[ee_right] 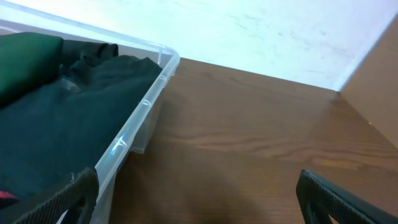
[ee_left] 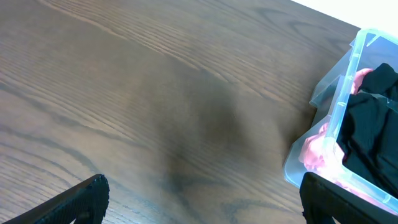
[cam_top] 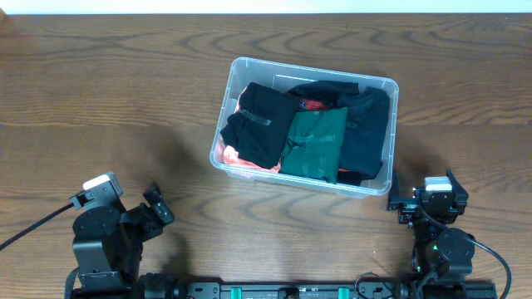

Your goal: Pack container

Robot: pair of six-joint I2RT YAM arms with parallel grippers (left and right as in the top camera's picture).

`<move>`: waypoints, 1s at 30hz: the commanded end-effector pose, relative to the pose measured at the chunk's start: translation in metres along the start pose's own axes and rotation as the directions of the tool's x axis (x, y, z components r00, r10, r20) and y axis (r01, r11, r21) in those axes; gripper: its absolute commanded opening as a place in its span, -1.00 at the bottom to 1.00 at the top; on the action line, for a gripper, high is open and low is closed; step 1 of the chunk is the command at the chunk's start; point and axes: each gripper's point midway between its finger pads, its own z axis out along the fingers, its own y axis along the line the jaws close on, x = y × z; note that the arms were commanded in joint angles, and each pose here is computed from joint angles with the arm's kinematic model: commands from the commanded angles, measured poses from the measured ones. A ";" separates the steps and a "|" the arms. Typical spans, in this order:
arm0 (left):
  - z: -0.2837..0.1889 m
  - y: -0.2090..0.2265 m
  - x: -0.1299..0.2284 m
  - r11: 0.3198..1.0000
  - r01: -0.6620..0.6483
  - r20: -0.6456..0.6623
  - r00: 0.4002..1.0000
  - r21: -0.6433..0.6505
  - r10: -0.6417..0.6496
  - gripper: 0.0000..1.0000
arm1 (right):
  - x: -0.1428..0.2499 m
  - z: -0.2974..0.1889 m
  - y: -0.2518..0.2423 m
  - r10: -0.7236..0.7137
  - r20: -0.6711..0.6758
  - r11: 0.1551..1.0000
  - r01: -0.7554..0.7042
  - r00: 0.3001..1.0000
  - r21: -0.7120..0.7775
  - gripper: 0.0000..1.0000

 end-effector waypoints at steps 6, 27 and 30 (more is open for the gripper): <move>0.000 0.000 0.000 1.000 0.001 0.000 1.000 -0.002 -0.001 0.96 | 0.001 0.000 -0.001 -0.016 0.002 1.000 0.016 1.000 0.003 0.98; 0.000 0.012 0.021 1.000 -0.001 0.028 1.000 -0.020 0.002 0.96 | 0.001 0.000 -0.001 -0.016 0.002 1.000 0.016 1.000 0.003 0.98; 0.017 0.012 0.029 1.000 0.013 0.127 0.992 0.017 -0.015 0.96 | 0.001 0.000 -0.001 -0.016 0.002 1.000 0.016 1.000 0.003 0.98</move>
